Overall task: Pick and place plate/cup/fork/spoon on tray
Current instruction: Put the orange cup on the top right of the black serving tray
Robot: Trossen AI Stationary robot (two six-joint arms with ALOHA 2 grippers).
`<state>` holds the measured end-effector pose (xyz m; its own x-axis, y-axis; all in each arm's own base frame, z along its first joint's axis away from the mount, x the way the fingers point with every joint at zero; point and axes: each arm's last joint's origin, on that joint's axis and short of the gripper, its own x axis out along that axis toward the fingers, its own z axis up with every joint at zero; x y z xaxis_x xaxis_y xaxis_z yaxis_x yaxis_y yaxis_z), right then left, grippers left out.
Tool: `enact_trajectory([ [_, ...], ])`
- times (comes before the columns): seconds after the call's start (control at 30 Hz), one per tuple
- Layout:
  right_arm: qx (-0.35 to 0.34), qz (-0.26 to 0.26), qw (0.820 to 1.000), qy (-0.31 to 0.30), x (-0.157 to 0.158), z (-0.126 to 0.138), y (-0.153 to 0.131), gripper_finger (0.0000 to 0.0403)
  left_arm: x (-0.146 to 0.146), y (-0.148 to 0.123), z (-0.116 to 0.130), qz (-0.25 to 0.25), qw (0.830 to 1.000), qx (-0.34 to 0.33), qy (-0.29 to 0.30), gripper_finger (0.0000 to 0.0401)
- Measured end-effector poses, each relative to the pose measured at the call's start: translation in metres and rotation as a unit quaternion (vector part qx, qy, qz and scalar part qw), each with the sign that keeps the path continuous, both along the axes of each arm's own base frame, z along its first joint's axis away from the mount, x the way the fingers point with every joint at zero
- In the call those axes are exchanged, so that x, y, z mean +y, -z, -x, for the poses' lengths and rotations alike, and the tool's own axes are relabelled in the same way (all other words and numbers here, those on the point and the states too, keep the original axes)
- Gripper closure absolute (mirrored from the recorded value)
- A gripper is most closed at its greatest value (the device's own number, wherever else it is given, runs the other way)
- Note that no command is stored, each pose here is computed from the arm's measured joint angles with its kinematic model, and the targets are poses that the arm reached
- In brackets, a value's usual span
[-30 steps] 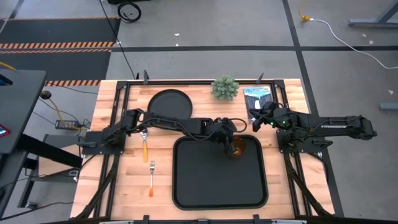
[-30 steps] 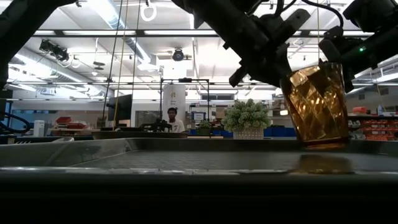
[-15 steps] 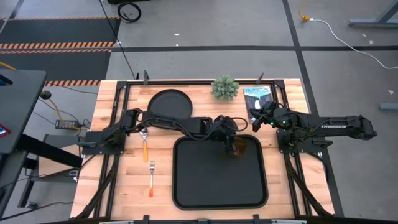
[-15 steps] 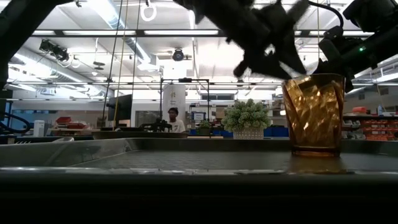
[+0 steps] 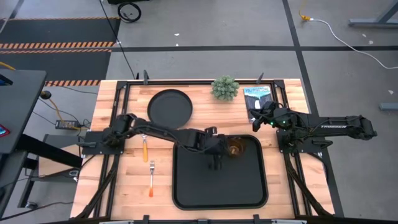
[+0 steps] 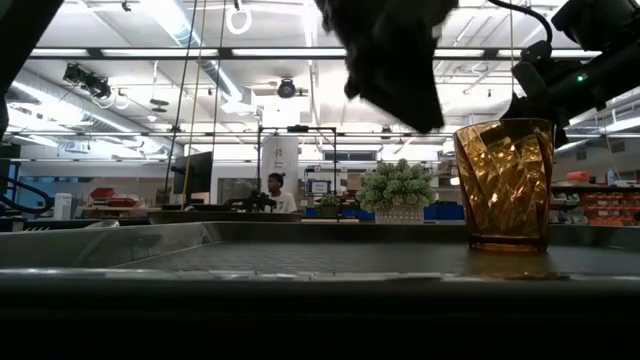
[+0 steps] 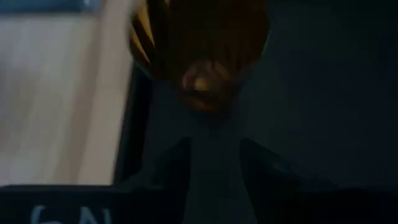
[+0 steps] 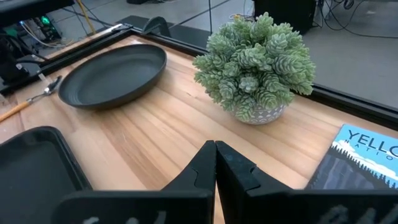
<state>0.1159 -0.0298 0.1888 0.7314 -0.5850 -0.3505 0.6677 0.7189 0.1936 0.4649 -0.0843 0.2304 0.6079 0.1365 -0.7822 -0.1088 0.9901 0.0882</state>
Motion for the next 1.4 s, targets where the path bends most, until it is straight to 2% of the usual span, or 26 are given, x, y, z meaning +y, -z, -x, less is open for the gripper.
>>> enact_trajectory([
  [0.13, 0.000, 0.000, 1.000, 0.000, 0.000, -0.001, 0.000, 0.0387, -0.005, 0.030, -0.011, 0.000, 1.000, 0.008, -0.001, 0.0259],
  [0.3, 0.002, -0.002, 1.000, -0.003, 0.000, -0.001, 0.001, 0.0387, 0.003, 0.057, -0.026, 0.003, 1.000, -0.004, -0.011, 0.0260],
  [0.83, -0.001, -0.005, 1.000, -0.012, 0.000, -0.003, 0.000, 0.0387, 0.009, 0.087, -0.052, 0.031, 0.995, -0.090, -0.031, 0.0260],
  [1.4, -0.002, -0.003, 1.000, -0.015, 0.000, -0.004, 0.000, 0.0387, 0.014, 0.076, -0.063, 0.027, 0.984, -0.171, -0.031, 0.0260],
])
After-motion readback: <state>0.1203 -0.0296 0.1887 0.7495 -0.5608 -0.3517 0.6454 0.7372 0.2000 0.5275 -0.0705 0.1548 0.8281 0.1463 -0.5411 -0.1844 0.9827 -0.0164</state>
